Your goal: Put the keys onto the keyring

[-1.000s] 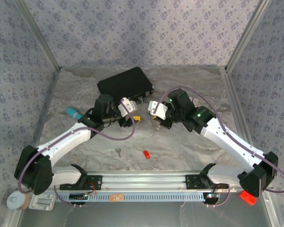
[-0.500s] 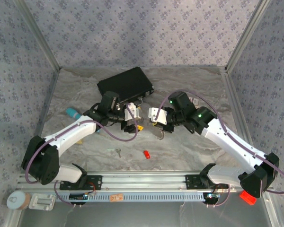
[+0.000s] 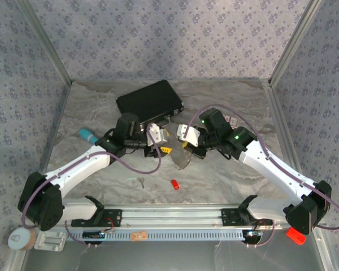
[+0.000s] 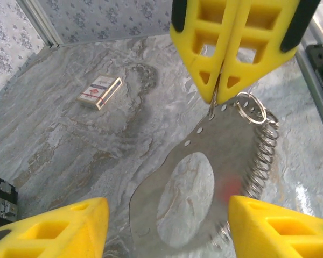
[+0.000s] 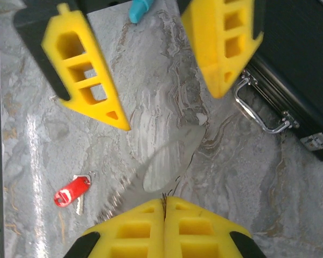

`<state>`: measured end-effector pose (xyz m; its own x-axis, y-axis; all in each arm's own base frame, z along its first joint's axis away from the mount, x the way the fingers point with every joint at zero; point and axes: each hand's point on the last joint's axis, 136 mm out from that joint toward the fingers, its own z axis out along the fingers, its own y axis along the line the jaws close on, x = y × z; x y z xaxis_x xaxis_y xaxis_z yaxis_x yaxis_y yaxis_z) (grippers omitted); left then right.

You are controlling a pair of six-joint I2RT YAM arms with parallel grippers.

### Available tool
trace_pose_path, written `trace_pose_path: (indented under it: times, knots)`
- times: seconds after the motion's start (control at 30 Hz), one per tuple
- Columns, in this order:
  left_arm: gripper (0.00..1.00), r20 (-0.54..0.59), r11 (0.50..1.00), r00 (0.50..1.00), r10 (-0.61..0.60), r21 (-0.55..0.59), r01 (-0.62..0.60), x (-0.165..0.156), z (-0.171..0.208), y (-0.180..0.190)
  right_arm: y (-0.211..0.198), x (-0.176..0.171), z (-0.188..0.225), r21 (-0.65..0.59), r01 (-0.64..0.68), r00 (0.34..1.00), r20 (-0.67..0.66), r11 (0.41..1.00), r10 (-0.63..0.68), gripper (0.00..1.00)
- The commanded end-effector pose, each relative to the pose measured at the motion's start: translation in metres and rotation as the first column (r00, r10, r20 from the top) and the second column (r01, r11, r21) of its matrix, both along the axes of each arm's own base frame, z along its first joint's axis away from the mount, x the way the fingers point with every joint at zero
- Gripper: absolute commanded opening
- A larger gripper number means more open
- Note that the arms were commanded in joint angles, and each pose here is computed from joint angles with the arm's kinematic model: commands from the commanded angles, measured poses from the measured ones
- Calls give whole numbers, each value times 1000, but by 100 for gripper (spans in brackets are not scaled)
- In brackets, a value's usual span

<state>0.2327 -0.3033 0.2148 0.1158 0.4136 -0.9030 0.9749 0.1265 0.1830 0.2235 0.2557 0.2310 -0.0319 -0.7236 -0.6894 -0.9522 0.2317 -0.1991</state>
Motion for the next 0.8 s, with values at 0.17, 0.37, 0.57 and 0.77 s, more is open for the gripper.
trace_pose_path:
  times: [0.17, 0.37, 0.57, 0.77]
  knots:
    - [47, -43, 991, 999, 3, -135, -9, -18, 14, -6, 16, 2, 22, 167, 12, 999, -47, 986, -5, 0]
    - [41, -70, 978, 997, -13, -208, -2, -23, 24, -10, 24, -3, 22, 213, -33, 998, -54, 976, 45, 0]
    - [37, -86, 977, 995, -43, -210, 24, -28, 23, -11, 29, -8, 25, 253, -63, 996, -52, 965, 79, 0]
    - [35, -87, 974, 994, -72, -218, 52, -34, 25, -12, 32, -11, 25, 266, -78, 994, -52, 961, 95, 0]
